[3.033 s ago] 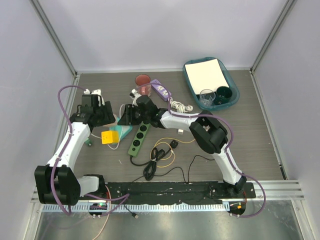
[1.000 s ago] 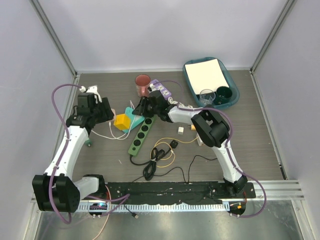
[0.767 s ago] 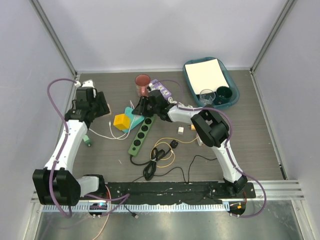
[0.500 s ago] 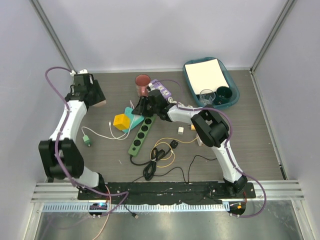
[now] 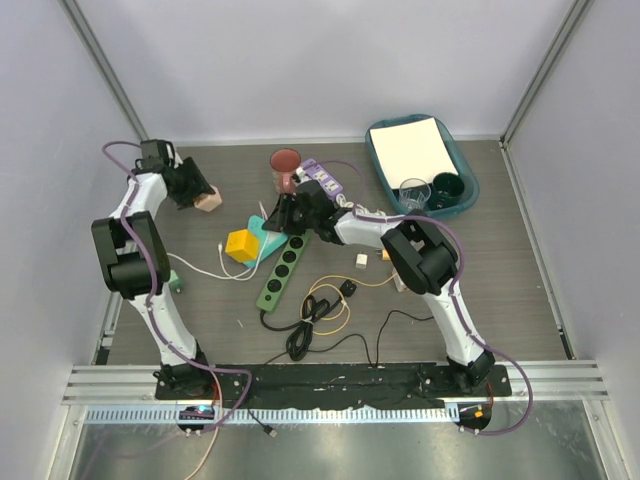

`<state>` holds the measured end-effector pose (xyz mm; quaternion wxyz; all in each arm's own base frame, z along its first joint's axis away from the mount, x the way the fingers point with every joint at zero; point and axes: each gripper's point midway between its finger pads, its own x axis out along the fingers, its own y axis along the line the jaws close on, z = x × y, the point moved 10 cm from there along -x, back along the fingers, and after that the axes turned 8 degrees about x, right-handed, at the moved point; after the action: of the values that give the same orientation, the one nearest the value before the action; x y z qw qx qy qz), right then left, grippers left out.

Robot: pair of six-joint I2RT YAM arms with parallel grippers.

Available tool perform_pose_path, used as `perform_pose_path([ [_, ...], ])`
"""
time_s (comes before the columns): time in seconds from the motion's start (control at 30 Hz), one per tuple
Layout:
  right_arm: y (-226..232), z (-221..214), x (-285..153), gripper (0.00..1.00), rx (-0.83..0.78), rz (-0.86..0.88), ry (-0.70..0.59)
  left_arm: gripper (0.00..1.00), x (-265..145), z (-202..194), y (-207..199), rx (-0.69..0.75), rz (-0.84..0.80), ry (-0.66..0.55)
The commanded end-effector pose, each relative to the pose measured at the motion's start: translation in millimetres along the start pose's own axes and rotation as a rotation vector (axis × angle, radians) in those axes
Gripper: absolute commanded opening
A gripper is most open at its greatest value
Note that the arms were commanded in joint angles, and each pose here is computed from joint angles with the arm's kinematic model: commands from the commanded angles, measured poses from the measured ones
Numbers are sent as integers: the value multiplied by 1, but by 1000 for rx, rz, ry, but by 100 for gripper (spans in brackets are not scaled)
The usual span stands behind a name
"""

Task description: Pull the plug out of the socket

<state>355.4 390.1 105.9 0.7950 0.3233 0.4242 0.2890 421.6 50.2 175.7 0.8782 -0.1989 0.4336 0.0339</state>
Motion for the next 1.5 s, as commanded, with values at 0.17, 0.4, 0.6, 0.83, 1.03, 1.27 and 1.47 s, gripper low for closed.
perform_pose_path([
  [0.17, -22, -37, 4, 1, -46, -79, 121, 30, 25, 19, 16, -77, -150, -24],
  [0.4, -23, -36, -1, 1, -52, -89, 114, 100, 17, 24, 30, -134, -38, -24],
  [0.6, -21, -36, -2, 1, -45, -86, 109, 100, -37, 37, 14, -109, 20, -131],
  [0.83, -14, -32, -3, 1, -31, -74, 99, 100, -95, 15, -19, 23, 44, -178],
  [1.03, -13, -31, -2, 1, -13, -67, 106, 100, -118, -33, -35, 90, 2, -134],
  [1.27, -14, -34, -7, 1, -35, -81, 107, 99, -148, -96, -75, 354, -35, -87],
  [1.47, -13, -34, -6, 1, -24, -68, 98, 96, -136, -122, -75, 414, -85, 13],
])
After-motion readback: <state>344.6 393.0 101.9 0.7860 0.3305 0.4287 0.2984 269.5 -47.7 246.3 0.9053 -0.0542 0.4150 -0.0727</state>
